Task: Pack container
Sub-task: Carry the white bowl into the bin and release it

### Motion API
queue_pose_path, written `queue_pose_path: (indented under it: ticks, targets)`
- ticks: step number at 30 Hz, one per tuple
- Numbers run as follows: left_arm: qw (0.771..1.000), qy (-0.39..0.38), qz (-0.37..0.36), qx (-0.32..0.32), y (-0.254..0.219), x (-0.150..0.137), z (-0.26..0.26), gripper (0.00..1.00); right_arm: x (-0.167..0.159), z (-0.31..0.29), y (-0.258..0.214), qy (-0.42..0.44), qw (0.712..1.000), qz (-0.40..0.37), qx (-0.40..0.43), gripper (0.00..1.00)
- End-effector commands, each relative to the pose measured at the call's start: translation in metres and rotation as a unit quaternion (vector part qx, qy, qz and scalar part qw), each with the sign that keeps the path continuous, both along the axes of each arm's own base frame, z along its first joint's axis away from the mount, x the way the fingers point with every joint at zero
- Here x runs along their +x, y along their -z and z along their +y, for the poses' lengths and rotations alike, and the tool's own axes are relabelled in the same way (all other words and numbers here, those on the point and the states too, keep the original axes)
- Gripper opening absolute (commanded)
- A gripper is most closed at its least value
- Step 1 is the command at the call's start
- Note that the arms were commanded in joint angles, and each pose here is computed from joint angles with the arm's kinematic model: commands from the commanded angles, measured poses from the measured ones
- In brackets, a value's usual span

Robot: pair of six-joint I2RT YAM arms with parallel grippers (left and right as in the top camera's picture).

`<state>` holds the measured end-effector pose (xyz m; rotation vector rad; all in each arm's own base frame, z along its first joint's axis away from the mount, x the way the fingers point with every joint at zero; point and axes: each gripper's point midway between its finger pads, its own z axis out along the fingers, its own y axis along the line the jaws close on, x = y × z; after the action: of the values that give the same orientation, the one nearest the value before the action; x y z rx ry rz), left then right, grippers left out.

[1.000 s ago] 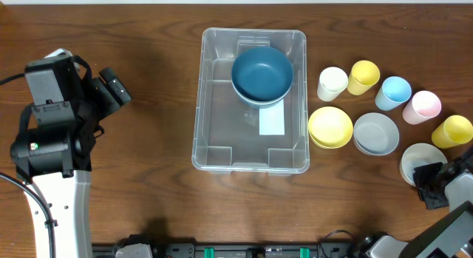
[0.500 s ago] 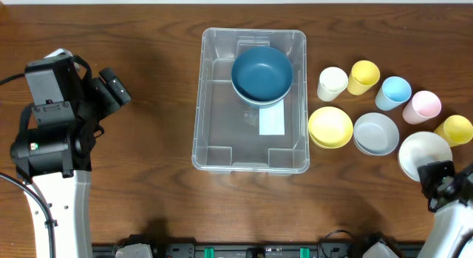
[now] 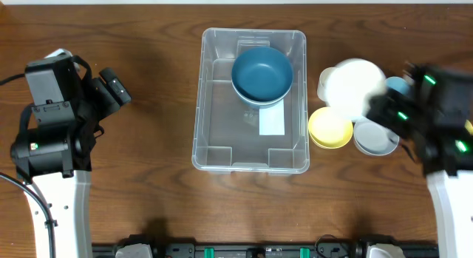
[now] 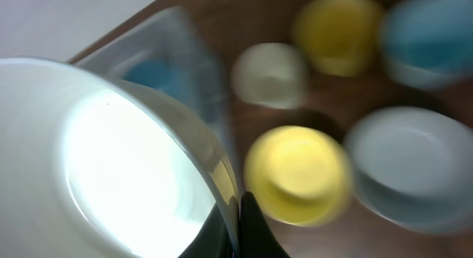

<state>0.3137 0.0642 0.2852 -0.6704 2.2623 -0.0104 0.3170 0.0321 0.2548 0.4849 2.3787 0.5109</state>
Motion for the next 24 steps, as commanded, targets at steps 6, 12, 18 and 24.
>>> queue_pose_path:
  ticks: [6,12,18,24]
  targets:
    - [1.000,-0.006,-0.009,0.004,-0.008,0.000,0.003,0.98,0.044,0.136,0.041,-0.194,0.976,0.065,-0.072,0.02]
    - [1.000,-0.006,-0.009,0.004,-0.008,0.000,0.003,0.98,0.042,0.192,0.123,-0.255,0.947,0.143,-0.134,0.01]
    - [1.000,-0.006,-0.009,0.004,-0.008,0.000,0.003,0.98,0.038,0.214,0.171,-0.280,0.932,0.182,-0.144,0.01]
    - [1.000,-0.006,-0.009,0.004,-0.008,0.000,0.003,0.98,0.033,0.231,0.179,-0.299,0.927,0.178,-0.140,0.01]
